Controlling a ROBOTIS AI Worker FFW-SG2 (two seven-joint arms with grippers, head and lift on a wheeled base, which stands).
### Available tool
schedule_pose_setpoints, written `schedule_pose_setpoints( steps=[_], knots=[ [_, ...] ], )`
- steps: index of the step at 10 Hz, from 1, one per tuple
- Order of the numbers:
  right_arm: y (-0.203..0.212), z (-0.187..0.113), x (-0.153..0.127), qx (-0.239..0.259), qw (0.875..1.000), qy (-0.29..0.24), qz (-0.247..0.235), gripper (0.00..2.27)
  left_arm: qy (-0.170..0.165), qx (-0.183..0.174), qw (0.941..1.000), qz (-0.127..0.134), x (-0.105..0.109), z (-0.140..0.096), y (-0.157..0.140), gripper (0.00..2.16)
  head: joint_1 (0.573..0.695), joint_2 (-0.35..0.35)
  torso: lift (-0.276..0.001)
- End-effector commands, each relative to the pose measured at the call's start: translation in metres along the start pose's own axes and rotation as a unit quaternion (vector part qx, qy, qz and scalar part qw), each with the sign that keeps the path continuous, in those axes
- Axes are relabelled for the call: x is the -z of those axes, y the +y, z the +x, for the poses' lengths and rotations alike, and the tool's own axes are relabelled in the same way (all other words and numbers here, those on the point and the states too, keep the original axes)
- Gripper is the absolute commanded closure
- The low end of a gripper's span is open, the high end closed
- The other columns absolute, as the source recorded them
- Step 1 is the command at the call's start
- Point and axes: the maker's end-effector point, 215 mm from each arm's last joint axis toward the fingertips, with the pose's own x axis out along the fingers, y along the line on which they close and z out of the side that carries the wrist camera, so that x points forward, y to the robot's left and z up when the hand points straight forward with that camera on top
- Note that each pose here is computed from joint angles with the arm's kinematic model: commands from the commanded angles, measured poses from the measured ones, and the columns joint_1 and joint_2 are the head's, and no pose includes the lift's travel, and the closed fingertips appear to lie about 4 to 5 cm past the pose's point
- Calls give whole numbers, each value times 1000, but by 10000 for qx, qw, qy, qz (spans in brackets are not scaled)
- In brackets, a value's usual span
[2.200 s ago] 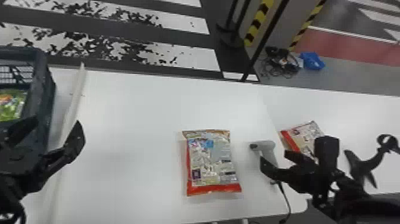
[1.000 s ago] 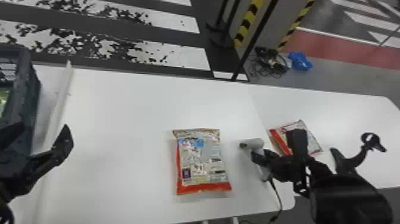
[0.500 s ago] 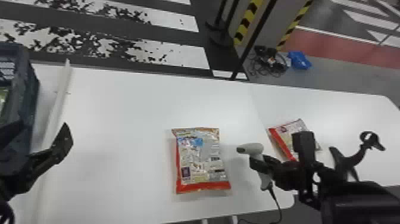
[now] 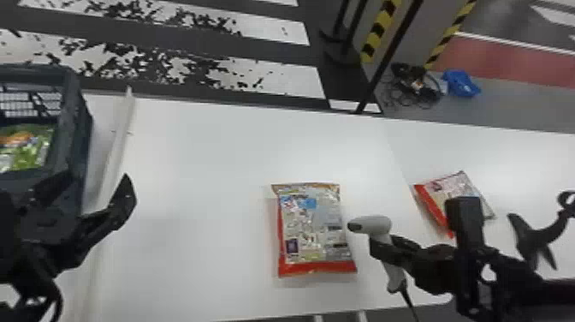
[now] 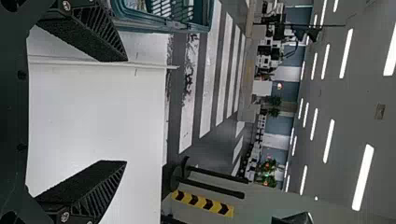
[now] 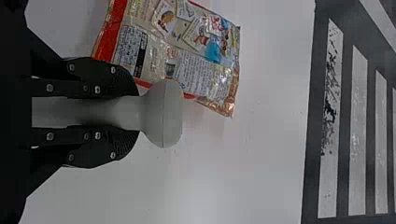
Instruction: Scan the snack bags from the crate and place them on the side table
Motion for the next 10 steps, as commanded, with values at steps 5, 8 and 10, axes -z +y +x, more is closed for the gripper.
schedule_pose_setpoints(
  steps=[5,8,10],
  knots=[
    [35,10,-4,-322,9994,17,-101,2189,15,10,10000,-10,0,0,-2,90,695,-176,-94],
    [38,21,2,-369,9992,134,-88,2189,17,15,10000,-4,0,-1,-2,90,695,-167,-94],
    [41,25,4,-390,9990,172,-95,2189,32,14,10000,-7,2,-2,-2,90,695,-162,-94]
  ],
)
